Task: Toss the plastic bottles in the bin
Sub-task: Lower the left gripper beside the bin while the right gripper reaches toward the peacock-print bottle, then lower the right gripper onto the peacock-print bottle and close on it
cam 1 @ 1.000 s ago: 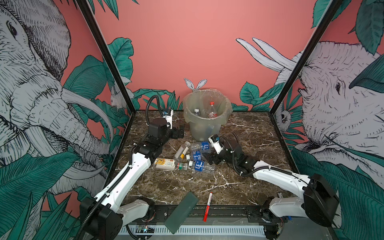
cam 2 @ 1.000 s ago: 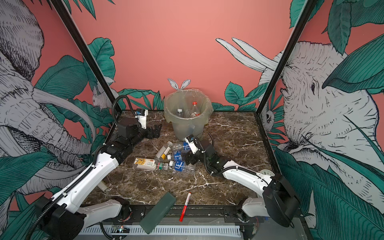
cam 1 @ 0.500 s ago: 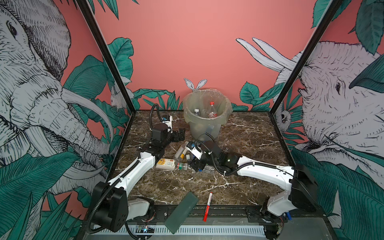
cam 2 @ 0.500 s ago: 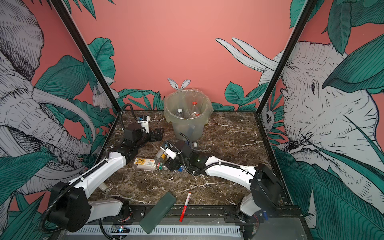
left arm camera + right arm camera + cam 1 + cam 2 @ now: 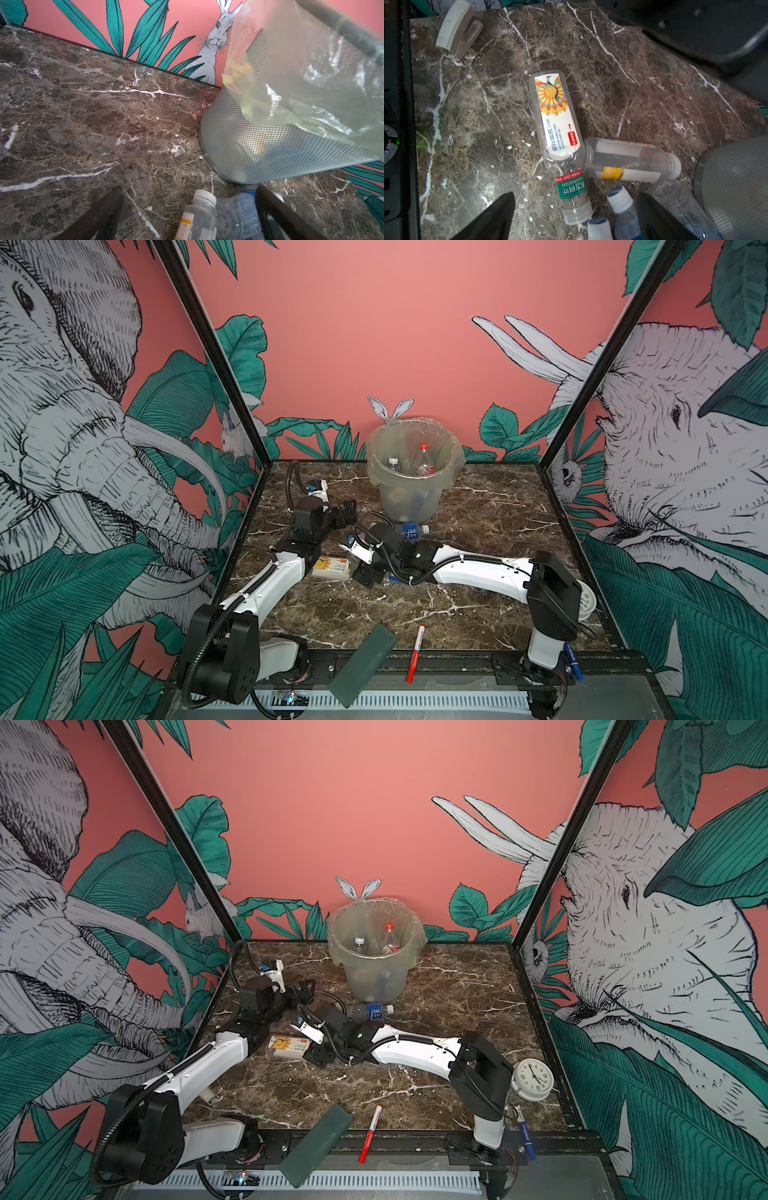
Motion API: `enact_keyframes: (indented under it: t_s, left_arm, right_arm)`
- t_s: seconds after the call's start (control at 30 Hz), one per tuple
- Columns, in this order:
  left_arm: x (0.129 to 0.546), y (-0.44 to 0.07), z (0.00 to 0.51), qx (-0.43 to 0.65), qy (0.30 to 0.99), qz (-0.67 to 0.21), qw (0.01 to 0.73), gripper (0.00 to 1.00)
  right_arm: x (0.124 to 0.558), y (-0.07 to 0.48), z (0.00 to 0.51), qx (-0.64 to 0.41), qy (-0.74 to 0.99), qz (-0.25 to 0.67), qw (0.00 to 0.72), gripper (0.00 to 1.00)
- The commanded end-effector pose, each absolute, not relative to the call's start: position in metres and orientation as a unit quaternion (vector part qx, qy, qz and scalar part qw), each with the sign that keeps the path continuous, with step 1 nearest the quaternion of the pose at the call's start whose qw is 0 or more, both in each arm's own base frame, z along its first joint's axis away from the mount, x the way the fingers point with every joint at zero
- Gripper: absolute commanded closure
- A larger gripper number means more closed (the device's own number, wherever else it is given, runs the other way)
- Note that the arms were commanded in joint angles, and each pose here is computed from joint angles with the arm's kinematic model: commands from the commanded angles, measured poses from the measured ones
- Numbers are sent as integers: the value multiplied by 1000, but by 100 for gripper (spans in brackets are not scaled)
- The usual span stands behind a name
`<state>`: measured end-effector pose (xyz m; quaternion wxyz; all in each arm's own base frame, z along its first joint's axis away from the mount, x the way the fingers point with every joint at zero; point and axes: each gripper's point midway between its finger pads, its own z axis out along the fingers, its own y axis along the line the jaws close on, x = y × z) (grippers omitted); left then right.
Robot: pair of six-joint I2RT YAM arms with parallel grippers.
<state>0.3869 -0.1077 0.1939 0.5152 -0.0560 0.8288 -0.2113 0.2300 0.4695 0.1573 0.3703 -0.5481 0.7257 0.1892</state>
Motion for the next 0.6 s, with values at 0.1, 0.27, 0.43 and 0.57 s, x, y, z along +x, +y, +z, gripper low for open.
enact_keyframes:
  t_s: [0.1,0.27,0.43,0.57]
  left_arm:
    - [378,-66,200,-137,803,-188,548,0]
    - [368,-39,194,-185,791,-174,556,0]
    - [365,-22,186,-215,785,-166,557,0]
    - [363,-13,180,-238,780,-172,552,0]
  right_arm:
    - [226,499,152,-570,710,209,357,7]
    - [227,515,145,-575,707,219,349,6]
    - [228,530,138,-584,702,229,338,6]
    - [230,541,129,-591,698,233,332,7]
